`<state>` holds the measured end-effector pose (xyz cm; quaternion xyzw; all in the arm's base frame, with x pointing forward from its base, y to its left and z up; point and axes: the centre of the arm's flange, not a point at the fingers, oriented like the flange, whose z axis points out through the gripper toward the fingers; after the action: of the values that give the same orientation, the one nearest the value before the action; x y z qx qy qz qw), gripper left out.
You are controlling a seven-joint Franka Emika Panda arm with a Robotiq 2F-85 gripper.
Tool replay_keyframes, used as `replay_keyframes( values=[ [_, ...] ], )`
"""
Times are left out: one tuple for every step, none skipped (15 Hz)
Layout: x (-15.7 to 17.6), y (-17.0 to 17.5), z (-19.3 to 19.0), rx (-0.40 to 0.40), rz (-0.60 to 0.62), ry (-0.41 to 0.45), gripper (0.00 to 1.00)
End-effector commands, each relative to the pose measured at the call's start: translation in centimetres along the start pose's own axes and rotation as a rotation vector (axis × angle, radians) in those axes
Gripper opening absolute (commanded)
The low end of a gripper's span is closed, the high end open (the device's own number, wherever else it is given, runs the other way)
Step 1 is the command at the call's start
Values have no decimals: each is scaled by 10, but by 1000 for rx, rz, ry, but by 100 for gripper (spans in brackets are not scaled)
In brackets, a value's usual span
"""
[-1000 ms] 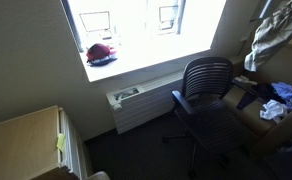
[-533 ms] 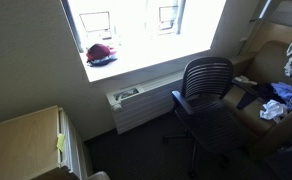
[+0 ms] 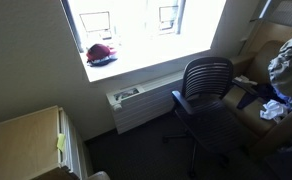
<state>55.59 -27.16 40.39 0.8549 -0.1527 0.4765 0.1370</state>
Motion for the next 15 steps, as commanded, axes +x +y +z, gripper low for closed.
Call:
replay_keyframes(
  values=[
    [-48, 34, 5, -62, -136, -103, 2],
    [-60, 45, 7, -71, -146, -158, 2],
    [-73, 56, 8, -73, -153, -220, 2],
    [-86, 64, 10, -92, -176, -271, 2],
    [-94, 71, 10, -96, -199, -328, 2],
    [-99, 78, 11, -105, -225, -379, 2],
    [-104, 84, 12, -118, -249, -420, 2],
    [-107, 89, 12, -124, -269, -456, 2],
    [-111, 93, 12, -122, -292, -496, 2],
    [-113, 95, 11, -127, -315, -521, 2],
    [-115, 94, 11, -138, -338, -533, 2],
    [-118, 105, 15, -126, -281, -501, 2],
    [-118, 105, 15, -130, -282, -504, 7],
    [-119, 103, 16, -127, -281, -504, 7],
    [-119, 103, 16, -126, -280, -504, 2]
  ],
)
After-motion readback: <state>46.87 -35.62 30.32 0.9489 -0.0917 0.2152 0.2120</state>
